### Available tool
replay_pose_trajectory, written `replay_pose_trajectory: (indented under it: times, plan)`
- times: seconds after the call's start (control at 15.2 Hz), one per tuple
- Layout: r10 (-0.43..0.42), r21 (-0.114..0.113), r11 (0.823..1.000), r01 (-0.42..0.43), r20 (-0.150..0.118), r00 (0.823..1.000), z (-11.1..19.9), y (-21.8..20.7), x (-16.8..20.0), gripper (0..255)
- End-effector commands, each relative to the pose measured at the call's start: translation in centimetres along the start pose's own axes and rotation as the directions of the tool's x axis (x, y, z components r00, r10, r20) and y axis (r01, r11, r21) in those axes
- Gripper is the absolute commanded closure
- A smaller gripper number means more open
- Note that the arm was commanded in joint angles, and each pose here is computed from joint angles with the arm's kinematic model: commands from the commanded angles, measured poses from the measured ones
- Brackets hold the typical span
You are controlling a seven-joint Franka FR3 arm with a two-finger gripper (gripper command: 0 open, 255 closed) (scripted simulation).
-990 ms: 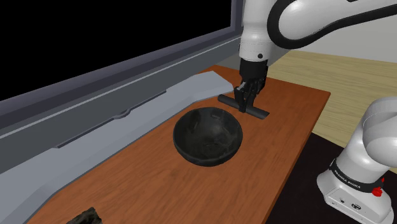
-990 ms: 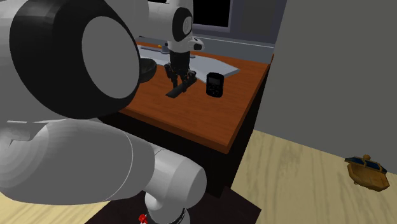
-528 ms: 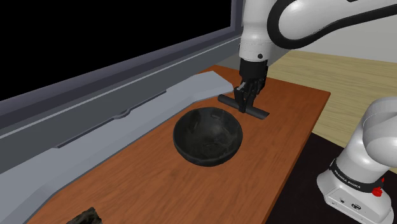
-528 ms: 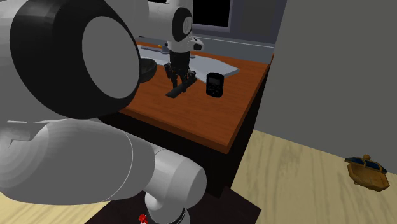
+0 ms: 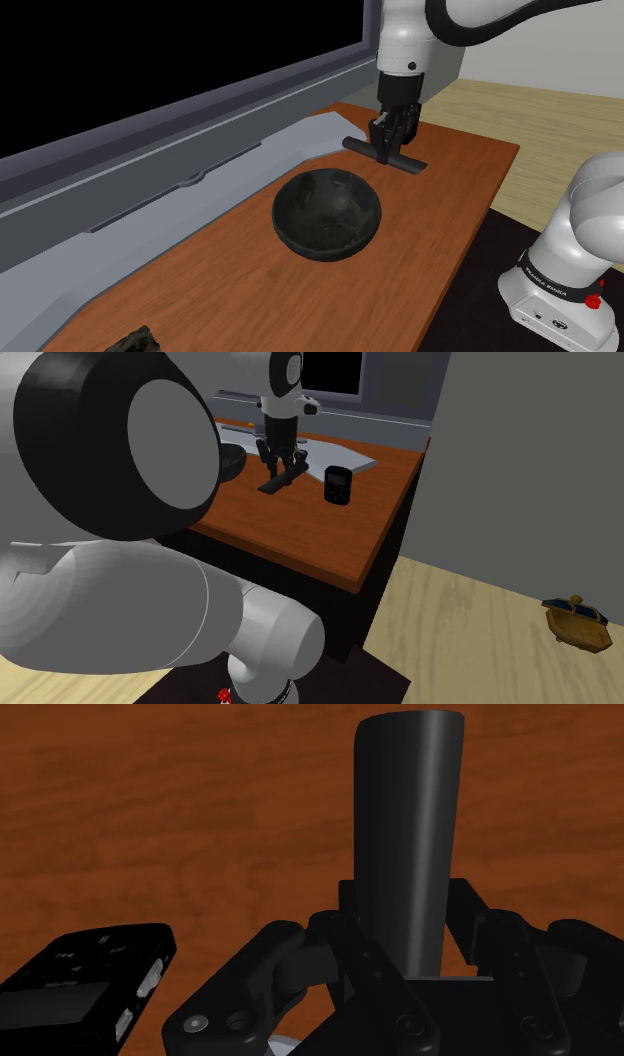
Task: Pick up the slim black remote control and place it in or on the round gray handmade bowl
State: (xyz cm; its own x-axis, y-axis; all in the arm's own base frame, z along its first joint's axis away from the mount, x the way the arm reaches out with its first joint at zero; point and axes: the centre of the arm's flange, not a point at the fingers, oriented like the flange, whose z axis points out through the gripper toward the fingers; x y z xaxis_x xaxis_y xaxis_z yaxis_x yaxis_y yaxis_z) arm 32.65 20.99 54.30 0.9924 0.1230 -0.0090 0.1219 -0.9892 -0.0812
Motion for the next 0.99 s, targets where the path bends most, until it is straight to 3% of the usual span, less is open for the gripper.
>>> replay_pose_trajectory:
  times: [0.0, 0.92]
  plan:
    - [0.0, 0.0, 1.0, 0.0, 0.0, 1.0, -1.1, -0.1, 0.0, 255]
    - [0.0, 0.0, 1.0, 0.0, 0.0, 1.0, -8.4, -0.7, -0.1, 255]
